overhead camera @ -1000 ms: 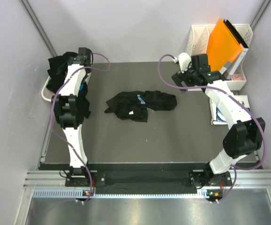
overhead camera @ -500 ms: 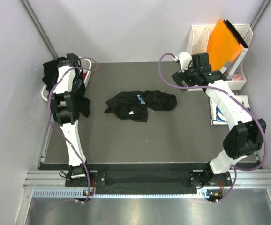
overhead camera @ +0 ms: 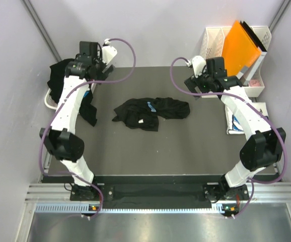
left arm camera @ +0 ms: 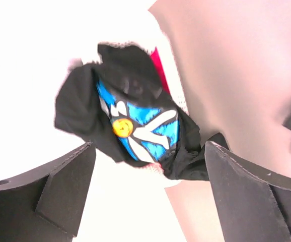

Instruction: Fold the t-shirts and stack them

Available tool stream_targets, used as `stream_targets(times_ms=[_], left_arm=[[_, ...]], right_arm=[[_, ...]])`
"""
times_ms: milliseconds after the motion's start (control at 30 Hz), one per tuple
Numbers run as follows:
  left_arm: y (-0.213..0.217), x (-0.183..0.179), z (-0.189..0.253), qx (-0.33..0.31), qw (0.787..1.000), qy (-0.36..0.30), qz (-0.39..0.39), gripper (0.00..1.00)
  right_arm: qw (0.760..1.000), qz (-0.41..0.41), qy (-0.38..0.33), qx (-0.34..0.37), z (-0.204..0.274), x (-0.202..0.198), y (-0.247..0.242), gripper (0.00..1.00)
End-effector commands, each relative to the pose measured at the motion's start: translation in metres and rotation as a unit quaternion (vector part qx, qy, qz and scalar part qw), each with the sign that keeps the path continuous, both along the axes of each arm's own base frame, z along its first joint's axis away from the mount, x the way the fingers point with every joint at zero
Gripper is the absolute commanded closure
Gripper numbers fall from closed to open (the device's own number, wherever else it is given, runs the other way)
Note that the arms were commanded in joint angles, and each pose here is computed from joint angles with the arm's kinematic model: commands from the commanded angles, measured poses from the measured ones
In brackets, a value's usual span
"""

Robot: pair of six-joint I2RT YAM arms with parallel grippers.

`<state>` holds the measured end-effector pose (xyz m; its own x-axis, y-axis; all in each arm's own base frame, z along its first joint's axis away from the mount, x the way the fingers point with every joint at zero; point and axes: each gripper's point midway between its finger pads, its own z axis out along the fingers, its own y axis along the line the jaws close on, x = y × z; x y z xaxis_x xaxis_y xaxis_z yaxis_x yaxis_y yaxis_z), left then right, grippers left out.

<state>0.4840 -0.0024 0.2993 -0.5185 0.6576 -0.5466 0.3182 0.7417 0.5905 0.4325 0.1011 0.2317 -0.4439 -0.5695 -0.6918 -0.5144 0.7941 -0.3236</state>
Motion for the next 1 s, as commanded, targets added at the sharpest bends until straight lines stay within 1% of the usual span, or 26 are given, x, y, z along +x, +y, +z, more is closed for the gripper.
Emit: stream_targets(times_ms=[0, 33, 67, 100, 133, 167, 200, 233, 267, 333, 367, 567, 833, 933, 967], left_arm=[[-0.012, -0.030, -0.040, 0.036, 0.990, 0.091, -0.097, 0.08], [-0.005, -0.034, -0.049, 0.061, 0.988, 0.104, -0.099, 0.08], [0.002, -0.045, -0.072, 0.083, 0.982, 0.135, -0.099, 0.13], [0.017, -0.043, -0.074, 0.118, 0.982, 0.131, -0.073, 0.14], [0.025, -0.047, -0.083, 0.144, 0.976, 0.143, -0.073, 0.14], [0.032, -0.060, -0.105, 0.166, 0.968, 0.174, -0.074, 0.15], [0.039, -0.060, -0.110, 0.185, 0.965, 0.172, -0.064, 0.16], [0.042, -0.063, -0.116, 0.202, 0.960, 0.179, -0.071, 0.16], [0.044, -0.071, -0.130, 0.211, 0.955, 0.194, -0.077, 0.16], [0.045, -0.072, -0.137, 0.223, 0.952, 0.192, -0.087, 0.16], [0.046, -0.077, -0.144, 0.228, 0.948, 0.203, -0.093, 0.15], [0.049, -0.089, -0.161, 0.256, 0.925, 0.248, -0.130, 0.15], [0.038, -0.090, -0.187, 0.280, 0.904, 0.272, -0.173, 0.15], [0.036, -0.086, -0.193, 0.288, 0.901, 0.271, -0.178, 0.17], [0.036, -0.084, -0.197, 0.292, 0.900, 0.272, -0.178, 0.20]], right_arm=[[0.999, 0.003, -0.042, 0.014, 0.034, 0.005, 0.003, 0.00], [0.999, 0.003, -0.043, 0.013, 0.034, 0.005, 0.003, 0.00], [0.999, 0.002, -0.044, 0.014, 0.036, 0.005, 0.002, 0.00], [0.999, 0.002, -0.043, 0.013, 0.034, 0.005, 0.002, 0.00], [0.999, 0.001, -0.044, 0.013, 0.034, 0.005, 0.001, 0.00], [0.999, 0.002, -0.043, 0.014, 0.034, 0.005, 0.002, 0.00], [0.999, 0.002, -0.045, 0.014, 0.034, 0.005, 0.002, 0.00], [0.999, 0.002, -0.042, 0.015, 0.032, 0.004, 0.003, 0.00], [0.999, 0.002, -0.044, 0.015, 0.034, 0.005, 0.002, 0.00], [0.999, 0.001, -0.045, 0.015, 0.034, 0.005, 0.003, 0.00], [0.999, 0.003, -0.044, 0.015, 0.034, 0.005, 0.003, 0.00], [0.999, 0.002, -0.045, 0.016, 0.035, 0.006, 0.003, 0.00], [0.999, 0.005, -0.044, 0.021, 0.036, 0.009, 0.007, 0.00], [0.999, 0.005, -0.042, 0.020, 0.036, 0.009, 0.006, 0.00], [0.999, 0.004, -0.041, 0.021, 0.036, 0.010, 0.006, 0.00]])
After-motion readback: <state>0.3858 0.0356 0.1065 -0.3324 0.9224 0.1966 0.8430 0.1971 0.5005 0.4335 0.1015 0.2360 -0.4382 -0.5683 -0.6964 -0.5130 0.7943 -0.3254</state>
